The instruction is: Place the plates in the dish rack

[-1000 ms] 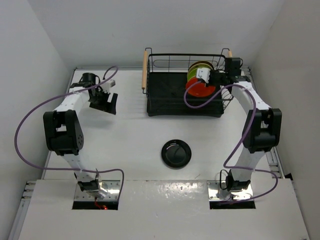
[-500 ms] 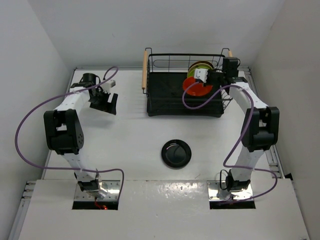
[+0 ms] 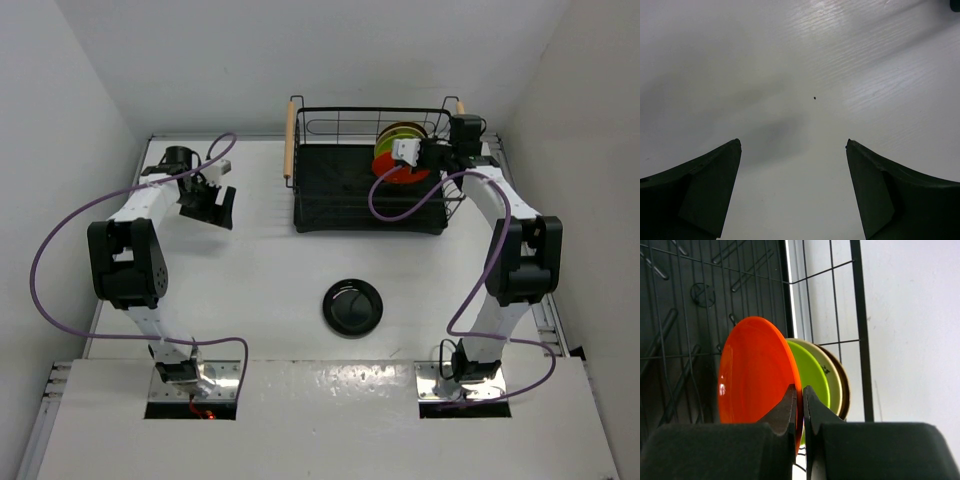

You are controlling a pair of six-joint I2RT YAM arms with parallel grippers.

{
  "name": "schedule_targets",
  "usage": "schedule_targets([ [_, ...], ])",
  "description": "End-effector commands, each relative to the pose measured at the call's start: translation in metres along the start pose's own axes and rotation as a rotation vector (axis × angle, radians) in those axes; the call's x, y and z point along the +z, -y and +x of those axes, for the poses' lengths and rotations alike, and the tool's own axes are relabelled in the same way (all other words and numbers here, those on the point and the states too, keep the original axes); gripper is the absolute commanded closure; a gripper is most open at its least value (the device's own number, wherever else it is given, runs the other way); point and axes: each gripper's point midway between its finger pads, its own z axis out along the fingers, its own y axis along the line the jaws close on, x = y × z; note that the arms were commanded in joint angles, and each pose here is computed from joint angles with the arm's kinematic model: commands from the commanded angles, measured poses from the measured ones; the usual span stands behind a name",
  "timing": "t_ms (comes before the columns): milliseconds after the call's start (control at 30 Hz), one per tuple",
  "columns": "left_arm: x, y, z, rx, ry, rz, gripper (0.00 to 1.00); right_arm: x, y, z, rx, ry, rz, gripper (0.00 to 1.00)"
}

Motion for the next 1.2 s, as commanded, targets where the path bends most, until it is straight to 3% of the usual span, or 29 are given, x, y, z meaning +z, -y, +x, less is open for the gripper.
schedule_targets([
  [0, -0.004, -0.001, -0.012, -0.002, 0.036, 0.001, 0.09, -0.010, 0.020, -0.021, -0.050, 0.065, 0.054, 1.00],
  [600, -0.008, 0.002, -0.015, 0.008, 0.040, -0.006, 0.09, 0.018, -0.022, 0.023, 0.062, 0.003, 0.003, 1.00],
  [633, -0.008, 0.002, -0.015, 0.008, 0.040, -0.006, 0.09, 0.018, -0.020, 0.025, 0.057, -0.006, 0.019, 0.96],
  [667, -0.008, 0.002, -0.015, 0.008, 0.040, -0.006, 0.09, 0.018, -0.017, 0.026, 0.051, -0.013, 0.031, 0.85],
  [700, -0.008, 0.002, -0.015, 0.008, 0.040, -0.006, 0.09, 0.017, -0.012, 0.026, 0.042, -0.017, 0.048, 0.67],
  [767, -0.011, 0.002, -0.017, 0.011, 0.048, -0.009, 0.09, 0.014, -0.008, 0.027, 0.036, -0.036, 0.066, 0.59],
  [867, -0.012, 0.005, -0.016, 0.012, 0.051, 0.000, 0.09, 0.006, 0.006, 0.025, 0.036, -0.056, 0.126, 0.49],
  [1000, -0.018, 0.006, -0.015, 0.041, 0.056, -0.002, 0.09, -0.008, 0.028, 0.021, 0.057, -0.089, 0.225, 0.42],
  [1167, -0.038, 0.006, -0.021, 0.060, 0.105, -0.026, 0.09, -0.028, 0.068, -0.003, 0.049, -0.035, 0.379, 0.40],
])
